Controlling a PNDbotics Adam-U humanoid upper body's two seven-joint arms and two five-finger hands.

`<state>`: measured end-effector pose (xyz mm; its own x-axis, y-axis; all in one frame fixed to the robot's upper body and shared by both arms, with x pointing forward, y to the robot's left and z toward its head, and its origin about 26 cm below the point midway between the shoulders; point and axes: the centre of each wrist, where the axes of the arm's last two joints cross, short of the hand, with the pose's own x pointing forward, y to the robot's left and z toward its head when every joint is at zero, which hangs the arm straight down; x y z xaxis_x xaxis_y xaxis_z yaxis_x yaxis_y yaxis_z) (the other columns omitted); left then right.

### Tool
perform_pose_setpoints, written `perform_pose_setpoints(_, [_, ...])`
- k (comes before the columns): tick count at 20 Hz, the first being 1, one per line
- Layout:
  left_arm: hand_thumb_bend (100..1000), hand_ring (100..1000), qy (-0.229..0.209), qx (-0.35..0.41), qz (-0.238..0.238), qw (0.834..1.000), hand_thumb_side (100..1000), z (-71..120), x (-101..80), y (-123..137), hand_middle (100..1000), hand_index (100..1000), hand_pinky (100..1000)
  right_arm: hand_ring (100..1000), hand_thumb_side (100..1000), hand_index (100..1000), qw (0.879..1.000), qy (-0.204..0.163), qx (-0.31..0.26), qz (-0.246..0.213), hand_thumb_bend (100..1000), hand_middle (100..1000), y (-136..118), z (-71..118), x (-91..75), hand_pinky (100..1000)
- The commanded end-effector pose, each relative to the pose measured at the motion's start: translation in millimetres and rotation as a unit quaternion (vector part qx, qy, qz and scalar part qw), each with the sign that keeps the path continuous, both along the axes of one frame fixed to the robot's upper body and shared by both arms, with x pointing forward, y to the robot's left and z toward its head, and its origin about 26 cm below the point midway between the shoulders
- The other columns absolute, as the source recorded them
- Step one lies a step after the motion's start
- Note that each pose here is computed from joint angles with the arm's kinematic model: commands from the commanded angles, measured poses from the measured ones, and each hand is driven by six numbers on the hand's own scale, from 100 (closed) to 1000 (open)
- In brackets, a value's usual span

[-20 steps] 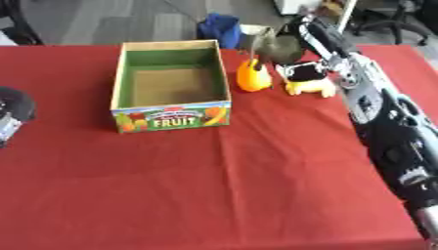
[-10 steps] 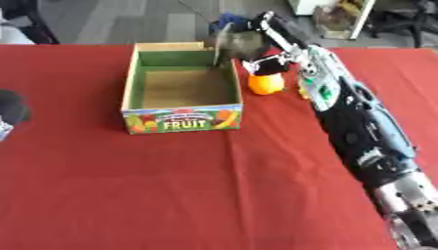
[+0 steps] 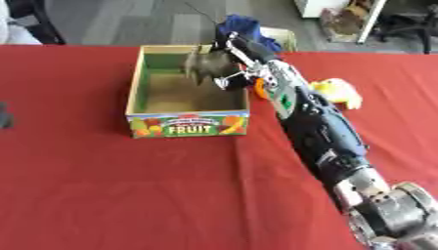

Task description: Pick up objects on the table and place them in the box.

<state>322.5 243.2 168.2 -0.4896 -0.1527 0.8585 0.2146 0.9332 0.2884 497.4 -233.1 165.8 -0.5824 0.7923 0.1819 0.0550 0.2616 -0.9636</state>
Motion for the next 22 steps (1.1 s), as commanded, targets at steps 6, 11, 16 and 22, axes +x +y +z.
perform_pose_setpoints(6, [568,580,-0.017,0.002,-0.013,1.000,371,10.4,-1.2,-3.1,567,613,620,1000,346,840,0.996,0.040,-0.074,0.026,218,716,4.4,7.2,3.5,808])
perform_pose_setpoints(11, [571,580,-0.015,0.003,-0.013,1.000,372,9.7,-1.2,-2.9,567,614,620,1000,387,903,0.993,0.053,-0.098,0.038,322,791,3.3,15.3,2.9,838])
perform_pose_setpoints(16, [573,580,-0.013,0.004,-0.010,1.000,372,8.7,-1.4,-1.5,567,615,620,1000,405,941,0.993,0.048,-0.097,0.055,397,852,-2.6,35.2,1.1,870])
perform_pose_setpoints(22, [576,579,-0.008,0.005,-0.003,1.000,373,5.7,-1.9,1.6,567,614,619,1000,352,931,0.995,-0.006,-0.044,0.087,359,837,-16.2,80.8,-10.0,861])
